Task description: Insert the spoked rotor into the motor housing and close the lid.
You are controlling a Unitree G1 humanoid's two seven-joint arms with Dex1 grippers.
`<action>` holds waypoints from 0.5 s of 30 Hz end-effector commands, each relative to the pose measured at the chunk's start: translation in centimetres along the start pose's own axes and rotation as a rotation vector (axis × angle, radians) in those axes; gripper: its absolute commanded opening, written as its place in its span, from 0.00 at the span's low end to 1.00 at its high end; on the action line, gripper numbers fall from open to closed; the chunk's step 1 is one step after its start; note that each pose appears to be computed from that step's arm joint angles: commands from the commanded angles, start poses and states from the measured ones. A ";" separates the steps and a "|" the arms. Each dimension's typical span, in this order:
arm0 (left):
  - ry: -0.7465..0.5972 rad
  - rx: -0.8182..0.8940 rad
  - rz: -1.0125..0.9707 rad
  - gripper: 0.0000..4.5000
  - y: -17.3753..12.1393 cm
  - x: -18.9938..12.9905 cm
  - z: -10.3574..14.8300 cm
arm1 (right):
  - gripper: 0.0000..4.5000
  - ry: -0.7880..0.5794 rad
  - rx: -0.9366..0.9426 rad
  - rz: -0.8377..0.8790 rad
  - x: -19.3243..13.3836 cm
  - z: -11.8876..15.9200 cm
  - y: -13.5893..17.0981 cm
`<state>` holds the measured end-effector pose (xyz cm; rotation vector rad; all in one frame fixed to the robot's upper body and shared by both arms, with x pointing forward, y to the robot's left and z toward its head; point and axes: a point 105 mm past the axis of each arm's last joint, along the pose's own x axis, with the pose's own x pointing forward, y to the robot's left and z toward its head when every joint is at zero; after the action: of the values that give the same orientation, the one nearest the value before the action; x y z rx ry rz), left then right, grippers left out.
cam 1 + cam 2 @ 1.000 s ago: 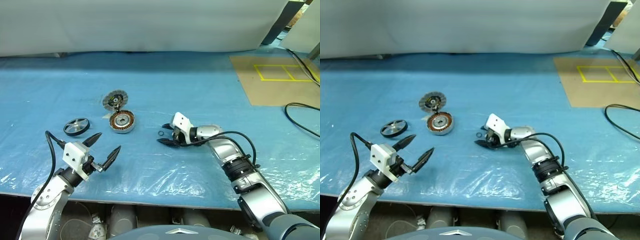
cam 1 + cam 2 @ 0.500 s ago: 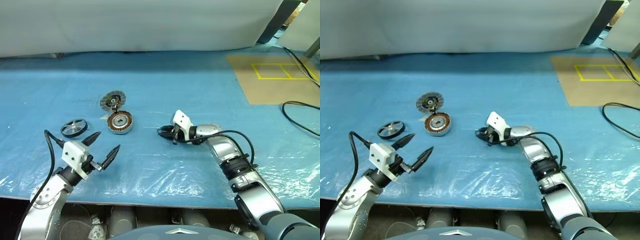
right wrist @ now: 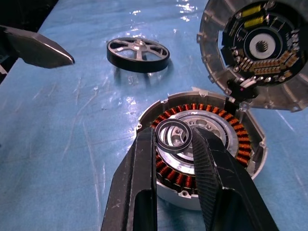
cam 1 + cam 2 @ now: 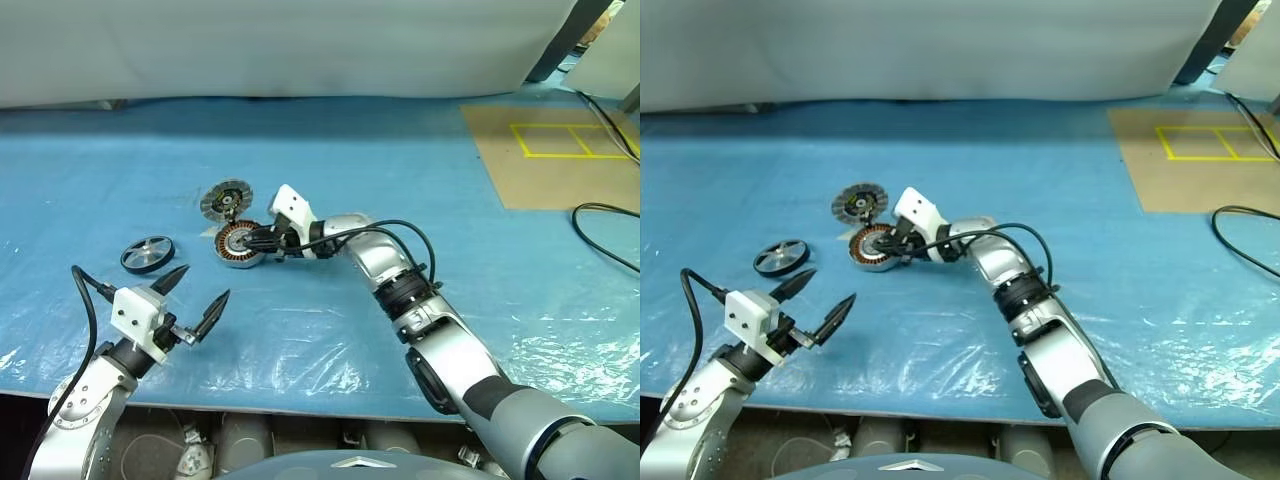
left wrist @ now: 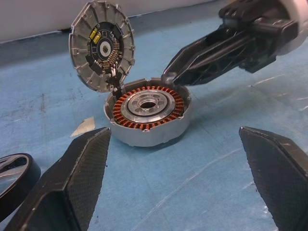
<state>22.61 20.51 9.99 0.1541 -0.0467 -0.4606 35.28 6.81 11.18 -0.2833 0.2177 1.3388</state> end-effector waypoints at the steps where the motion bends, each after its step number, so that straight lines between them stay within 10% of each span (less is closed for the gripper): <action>1: -0.036 0.039 0.019 1.00 0.1 -0.3 1.3 | 0.14 0.005 -0.049 -0.033 1.2 1.3 -0.5; 15: -0.031 0.036 0.039 1.00 0.1 -0.6 1.2 | 0.14 0.066 -0.116 -0.098 2.6 0.9 -1.8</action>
<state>22.27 20.62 10.02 0.1542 -0.0448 -0.4341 37.56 8.49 10.11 -0.4188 0.2240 1.2356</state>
